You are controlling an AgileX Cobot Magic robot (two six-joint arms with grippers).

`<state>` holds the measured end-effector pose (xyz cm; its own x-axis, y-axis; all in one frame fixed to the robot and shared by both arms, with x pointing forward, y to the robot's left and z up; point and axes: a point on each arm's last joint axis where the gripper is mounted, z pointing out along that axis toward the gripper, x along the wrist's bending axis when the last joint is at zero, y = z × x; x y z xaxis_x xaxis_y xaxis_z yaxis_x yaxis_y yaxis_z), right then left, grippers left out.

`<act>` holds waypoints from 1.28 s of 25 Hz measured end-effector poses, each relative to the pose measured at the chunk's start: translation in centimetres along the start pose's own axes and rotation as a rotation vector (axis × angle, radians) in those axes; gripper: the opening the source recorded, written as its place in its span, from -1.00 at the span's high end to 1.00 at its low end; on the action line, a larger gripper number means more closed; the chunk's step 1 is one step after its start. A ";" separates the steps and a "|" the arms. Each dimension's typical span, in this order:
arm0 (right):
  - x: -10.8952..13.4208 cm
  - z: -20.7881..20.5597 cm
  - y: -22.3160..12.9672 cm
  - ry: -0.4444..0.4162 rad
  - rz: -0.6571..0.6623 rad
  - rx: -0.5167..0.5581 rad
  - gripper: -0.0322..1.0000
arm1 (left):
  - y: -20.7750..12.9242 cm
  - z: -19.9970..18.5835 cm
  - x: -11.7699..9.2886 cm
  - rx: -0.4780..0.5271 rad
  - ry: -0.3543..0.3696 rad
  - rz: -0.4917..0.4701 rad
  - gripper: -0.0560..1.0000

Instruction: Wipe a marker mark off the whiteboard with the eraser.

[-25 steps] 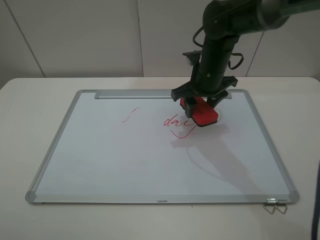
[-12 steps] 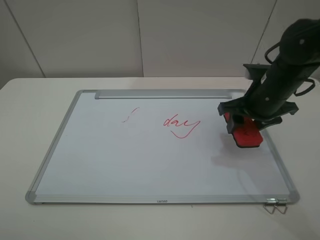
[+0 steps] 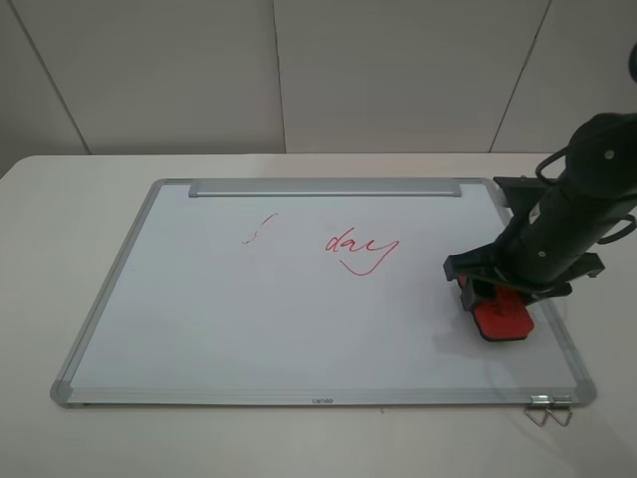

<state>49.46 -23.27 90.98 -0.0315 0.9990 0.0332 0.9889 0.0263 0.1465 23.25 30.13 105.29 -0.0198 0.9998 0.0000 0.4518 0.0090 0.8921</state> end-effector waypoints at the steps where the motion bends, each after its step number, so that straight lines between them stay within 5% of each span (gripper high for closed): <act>1: 0.0 0.0 0.0 0.000 0.000 0.000 -0.11 | 0.0 0.0 0.0 0.000 0.000 0.000 -0.56; 6: -0.1 -0.1 -0.3 -0.014 -0.019 0.027 -0.59 | 0.0 0.0 0.0 0.000 0.000 0.000 -0.56; 13: -0.7 -4.6 -0.9 0.009 0.008 -0.056 -0.66 | 0.0 0.0 0.0 0.000 0.000 0.000 -0.56; 19: -4.5 -11.7 -3.5 0.013 0.144 -0.198 -0.66 | 0.0 0.0 0.0 0.000 0.000 0.000 -0.56; 32: -5.6 -23.0 -18.9 -0.032 0.178 -0.787 -0.66 | 0.0 0.0 0.0 0.000 0.000 0.000 -0.56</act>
<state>27.64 -30.22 110.76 0.1327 0.9866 0.0950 0.5859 -0.1554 0.7953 23.25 30.13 105.29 -0.0198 0.9998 0.0000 0.4518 0.0090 0.8921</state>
